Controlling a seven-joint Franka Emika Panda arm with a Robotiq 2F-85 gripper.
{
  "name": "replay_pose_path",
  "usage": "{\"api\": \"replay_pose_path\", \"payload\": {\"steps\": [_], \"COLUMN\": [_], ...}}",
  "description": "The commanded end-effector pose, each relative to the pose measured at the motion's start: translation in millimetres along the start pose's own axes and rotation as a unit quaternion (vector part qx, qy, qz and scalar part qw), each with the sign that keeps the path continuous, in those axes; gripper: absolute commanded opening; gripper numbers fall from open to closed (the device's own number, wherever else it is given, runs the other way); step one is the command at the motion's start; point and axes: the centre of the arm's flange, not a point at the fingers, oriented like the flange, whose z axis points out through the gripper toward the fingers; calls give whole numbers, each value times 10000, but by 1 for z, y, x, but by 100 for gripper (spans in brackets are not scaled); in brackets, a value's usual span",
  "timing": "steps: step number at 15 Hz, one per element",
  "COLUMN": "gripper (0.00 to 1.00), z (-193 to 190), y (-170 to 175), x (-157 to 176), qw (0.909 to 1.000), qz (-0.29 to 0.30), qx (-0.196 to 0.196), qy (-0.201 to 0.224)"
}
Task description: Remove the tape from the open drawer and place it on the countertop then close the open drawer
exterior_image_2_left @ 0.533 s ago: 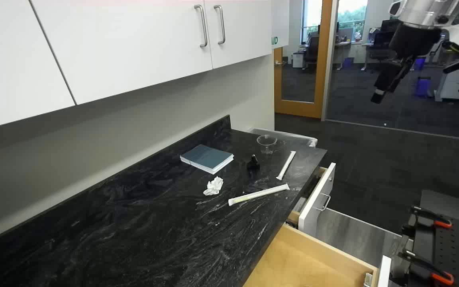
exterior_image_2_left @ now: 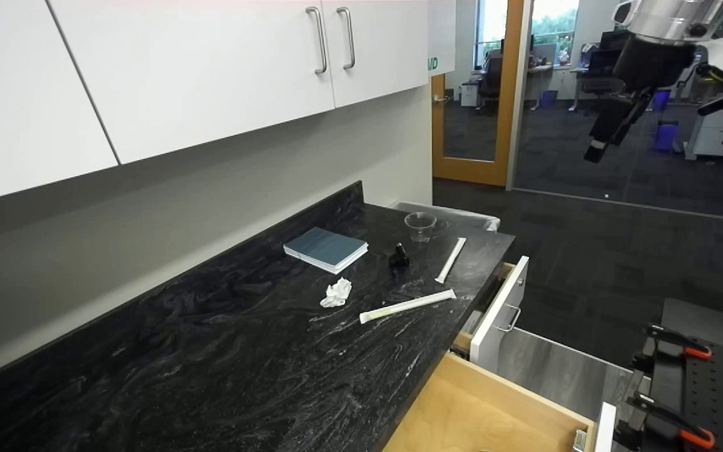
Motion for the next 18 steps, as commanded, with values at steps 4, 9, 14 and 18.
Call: {"api": "replay_pose_path", "payload": {"steps": [4, 9, 14, 18], "gripper": [100, 100, 100, 100], "z": [0, 33, 71, 69], "y": [-13, -87, -136, -134], "x": [0, -15, -36, -38], "qw": [9998, 9958, 9895, 9877], "qz": [-199, -787, -1377, -1463], "qx": [-53, 46, -35, 19], "qy": [-9, -465, -436, -554]}}
